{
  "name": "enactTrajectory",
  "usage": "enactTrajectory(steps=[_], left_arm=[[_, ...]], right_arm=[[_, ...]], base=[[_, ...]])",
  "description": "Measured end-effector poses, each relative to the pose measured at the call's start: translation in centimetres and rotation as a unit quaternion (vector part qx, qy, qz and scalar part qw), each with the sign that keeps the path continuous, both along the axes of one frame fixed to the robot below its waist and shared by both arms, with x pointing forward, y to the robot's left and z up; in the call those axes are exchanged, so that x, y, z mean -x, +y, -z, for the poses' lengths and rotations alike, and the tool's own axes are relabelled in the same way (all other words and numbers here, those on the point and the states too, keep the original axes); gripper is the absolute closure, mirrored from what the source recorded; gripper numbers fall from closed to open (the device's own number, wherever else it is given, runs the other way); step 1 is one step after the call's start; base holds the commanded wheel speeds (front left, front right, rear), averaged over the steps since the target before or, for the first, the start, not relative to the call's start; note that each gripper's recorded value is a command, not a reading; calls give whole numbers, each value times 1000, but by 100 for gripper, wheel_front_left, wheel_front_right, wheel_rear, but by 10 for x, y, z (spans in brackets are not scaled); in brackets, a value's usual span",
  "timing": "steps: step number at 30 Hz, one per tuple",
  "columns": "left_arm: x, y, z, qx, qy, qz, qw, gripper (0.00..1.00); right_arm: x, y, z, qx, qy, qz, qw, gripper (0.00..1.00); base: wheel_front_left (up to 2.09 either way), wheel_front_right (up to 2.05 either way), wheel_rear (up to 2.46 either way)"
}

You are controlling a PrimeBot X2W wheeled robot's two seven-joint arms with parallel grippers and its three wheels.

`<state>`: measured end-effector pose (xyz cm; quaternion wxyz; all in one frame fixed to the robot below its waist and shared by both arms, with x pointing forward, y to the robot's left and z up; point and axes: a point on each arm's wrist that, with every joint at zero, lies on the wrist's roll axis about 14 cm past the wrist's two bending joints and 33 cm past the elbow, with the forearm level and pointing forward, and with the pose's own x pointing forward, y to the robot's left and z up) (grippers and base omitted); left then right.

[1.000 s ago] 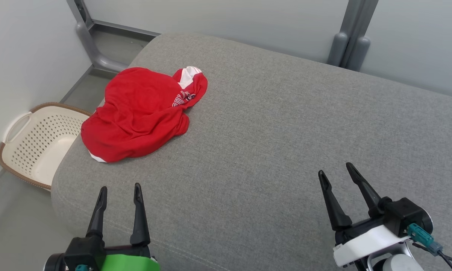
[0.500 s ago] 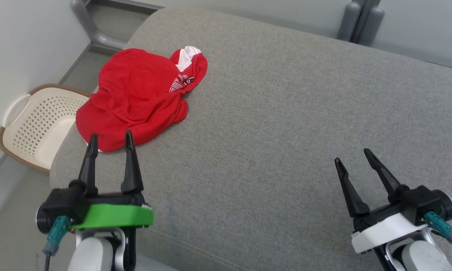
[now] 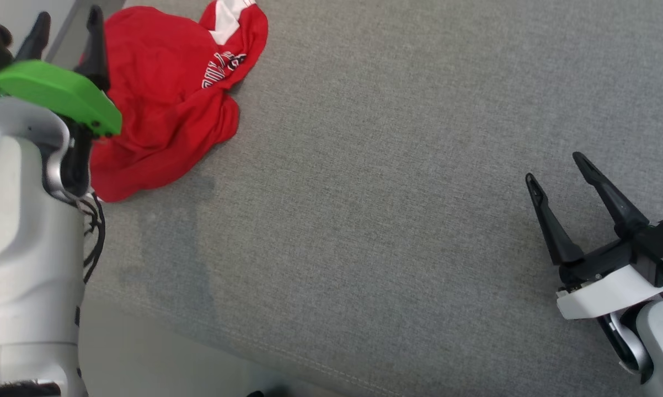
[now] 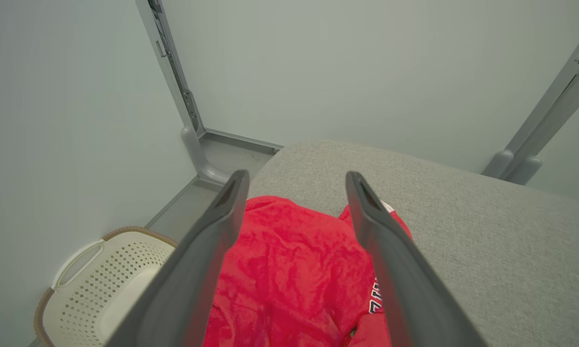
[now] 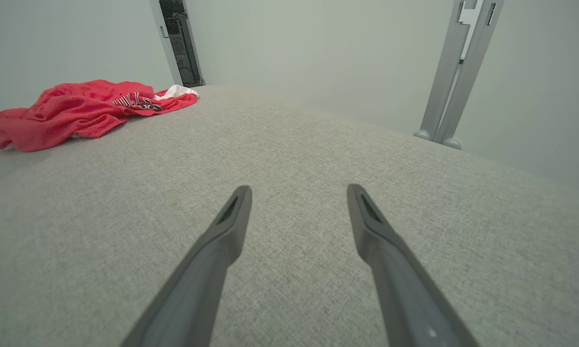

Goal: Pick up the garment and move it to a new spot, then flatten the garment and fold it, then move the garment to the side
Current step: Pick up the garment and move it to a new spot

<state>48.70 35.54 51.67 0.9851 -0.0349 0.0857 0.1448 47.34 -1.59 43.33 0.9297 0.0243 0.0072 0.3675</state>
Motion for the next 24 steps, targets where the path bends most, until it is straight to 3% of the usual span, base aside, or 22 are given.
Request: enactTrajectory(steps=[11,15,19,20,21,24], left_arm=[[-40,29,100,82,182,-42,979,0],[-25,27,165,113,273,-53,954,0],[-22,22,194,127,308,-54,941,0],[-23,18,198,132,315,-51,939,35],[-23,16,201,134,319,-49,937,100],[-31,9,202,128,310,-32,942,100]], right_arm=[[-19,-23,48,9,28,14,999,0],[-26,-39,57,5,29,39,999,0],[-29,-50,64,8,32,53,998,0],[-29,-51,65,10,32,54,998,0],[-30,-52,66,10,34,55,998,0],[-30,-52,68,9,34,57,998,0]], base=[[0,0,0],[0,0,0],[0,0,0],[0,0,0],[0,0,0],[0,0,0]])
